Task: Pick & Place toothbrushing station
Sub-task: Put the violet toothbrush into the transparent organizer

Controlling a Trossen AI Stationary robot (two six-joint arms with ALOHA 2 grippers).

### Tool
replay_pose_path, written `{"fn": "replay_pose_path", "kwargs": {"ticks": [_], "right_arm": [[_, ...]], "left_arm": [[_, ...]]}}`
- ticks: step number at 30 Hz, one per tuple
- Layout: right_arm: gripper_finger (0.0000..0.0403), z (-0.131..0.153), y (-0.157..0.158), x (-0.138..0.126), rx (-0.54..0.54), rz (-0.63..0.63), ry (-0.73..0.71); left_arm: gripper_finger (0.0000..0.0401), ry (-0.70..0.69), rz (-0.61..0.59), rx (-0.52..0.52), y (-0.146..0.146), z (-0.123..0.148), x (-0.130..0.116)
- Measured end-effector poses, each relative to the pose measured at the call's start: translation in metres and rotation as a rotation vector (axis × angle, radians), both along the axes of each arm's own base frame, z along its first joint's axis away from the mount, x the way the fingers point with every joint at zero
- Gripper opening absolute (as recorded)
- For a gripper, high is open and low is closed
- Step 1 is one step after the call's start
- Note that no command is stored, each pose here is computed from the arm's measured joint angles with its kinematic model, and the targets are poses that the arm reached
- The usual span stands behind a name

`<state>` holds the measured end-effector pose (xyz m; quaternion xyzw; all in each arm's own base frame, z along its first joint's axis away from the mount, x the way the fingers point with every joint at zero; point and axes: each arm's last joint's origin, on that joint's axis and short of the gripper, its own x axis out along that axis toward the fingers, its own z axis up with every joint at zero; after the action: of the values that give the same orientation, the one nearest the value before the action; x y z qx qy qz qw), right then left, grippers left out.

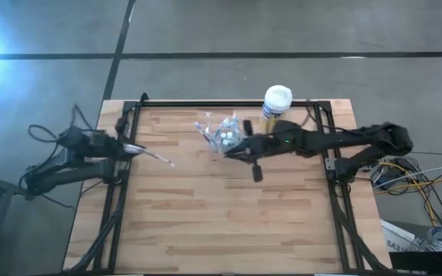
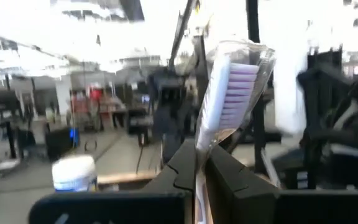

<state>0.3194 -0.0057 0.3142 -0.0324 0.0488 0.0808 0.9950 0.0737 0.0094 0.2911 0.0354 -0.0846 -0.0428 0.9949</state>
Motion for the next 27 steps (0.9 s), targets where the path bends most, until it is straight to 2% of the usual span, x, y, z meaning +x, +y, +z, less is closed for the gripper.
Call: {"fn": "replay_pose_path", "kwargs": {"ticks": [3, 6, 12, 17, 23, 27], "right_arm": [[0.0017, -0.016, 0.0, -0.025, 0.024, -0.063, -0.038], [0.001, -0.035, 0.001, -0.049, 0.051, -0.066, -0.03], [0.0008, -0.07, 0.005, -0.081, 0.078, -0.119, -0.074], [0.0008, -0.088, 0.008, -0.094, 0.083, -0.11, -0.156], [0.0008, -0.109, 0.01, -0.106, 0.094, -0.103, -0.137], [0.0008, -0.113, 0.01, -0.111, 0.099, -0.111, -0.162]], "left_arm": [[0.0016, -0.006, -0.005, -0.038, -0.002, -0.007, -0.009], [0.0016, -0.008, 0.001, -0.068, -0.003, -0.016, -0.013], [0.0016, 0.069, 0.026, -0.144, 0.001, -0.047, -0.002], [0.0016, 0.09, 0.044, -0.158, 0.004, -0.067, 0.007], [0.0016, 0.113, 0.053, -0.174, 0.006, -0.089, 0.015], [0.0016, 0.11, 0.055, -0.182, 0.007, -0.097, 0.017]]}}
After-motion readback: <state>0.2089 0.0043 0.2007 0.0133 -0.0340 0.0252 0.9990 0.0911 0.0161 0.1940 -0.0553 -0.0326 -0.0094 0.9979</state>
